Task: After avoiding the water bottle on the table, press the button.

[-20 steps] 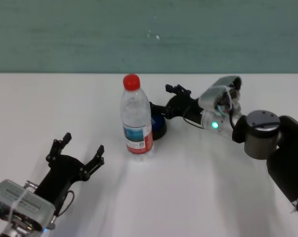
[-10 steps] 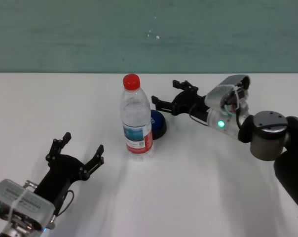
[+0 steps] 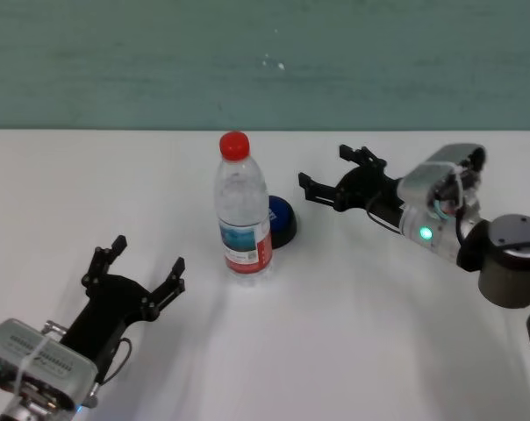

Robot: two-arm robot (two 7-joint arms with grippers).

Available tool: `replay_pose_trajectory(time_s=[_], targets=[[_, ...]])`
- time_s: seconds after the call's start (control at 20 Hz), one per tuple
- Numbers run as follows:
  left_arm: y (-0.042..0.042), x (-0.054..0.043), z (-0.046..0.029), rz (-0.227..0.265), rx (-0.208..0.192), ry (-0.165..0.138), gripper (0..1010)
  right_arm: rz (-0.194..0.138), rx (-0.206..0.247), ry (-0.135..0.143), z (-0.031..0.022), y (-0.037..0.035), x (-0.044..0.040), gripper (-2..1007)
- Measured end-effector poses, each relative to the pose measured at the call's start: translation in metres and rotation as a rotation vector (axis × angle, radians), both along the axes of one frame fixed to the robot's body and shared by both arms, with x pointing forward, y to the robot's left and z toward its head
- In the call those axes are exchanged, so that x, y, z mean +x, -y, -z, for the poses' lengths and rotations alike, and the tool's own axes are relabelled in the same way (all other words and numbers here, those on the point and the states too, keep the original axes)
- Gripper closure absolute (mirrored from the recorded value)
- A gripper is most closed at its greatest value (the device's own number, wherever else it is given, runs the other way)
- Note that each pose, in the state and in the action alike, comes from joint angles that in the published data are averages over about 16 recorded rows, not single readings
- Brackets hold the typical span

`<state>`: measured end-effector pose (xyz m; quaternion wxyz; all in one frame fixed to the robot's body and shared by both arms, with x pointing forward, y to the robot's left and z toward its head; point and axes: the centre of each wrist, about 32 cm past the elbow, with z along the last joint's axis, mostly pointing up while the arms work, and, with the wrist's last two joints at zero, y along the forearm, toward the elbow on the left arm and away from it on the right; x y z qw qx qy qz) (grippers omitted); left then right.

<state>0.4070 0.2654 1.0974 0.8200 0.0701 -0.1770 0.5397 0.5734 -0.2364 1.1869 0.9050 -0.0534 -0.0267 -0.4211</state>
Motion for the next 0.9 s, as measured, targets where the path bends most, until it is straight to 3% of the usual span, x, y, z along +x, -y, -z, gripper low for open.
replay_pose_trajectory(time_s=[0.45,0.9], targets=[[0.0,0.0,0.0,0.0,0.0,0.0,10,0.04,0.002,0.02,-0.0067,0.0131,-0.0431,1],[0.0,0.0,0.0,0.0,0.0,0.0,10,0.097,0.027,0.048,-0.0089,0.0151,-0.0849,1]])
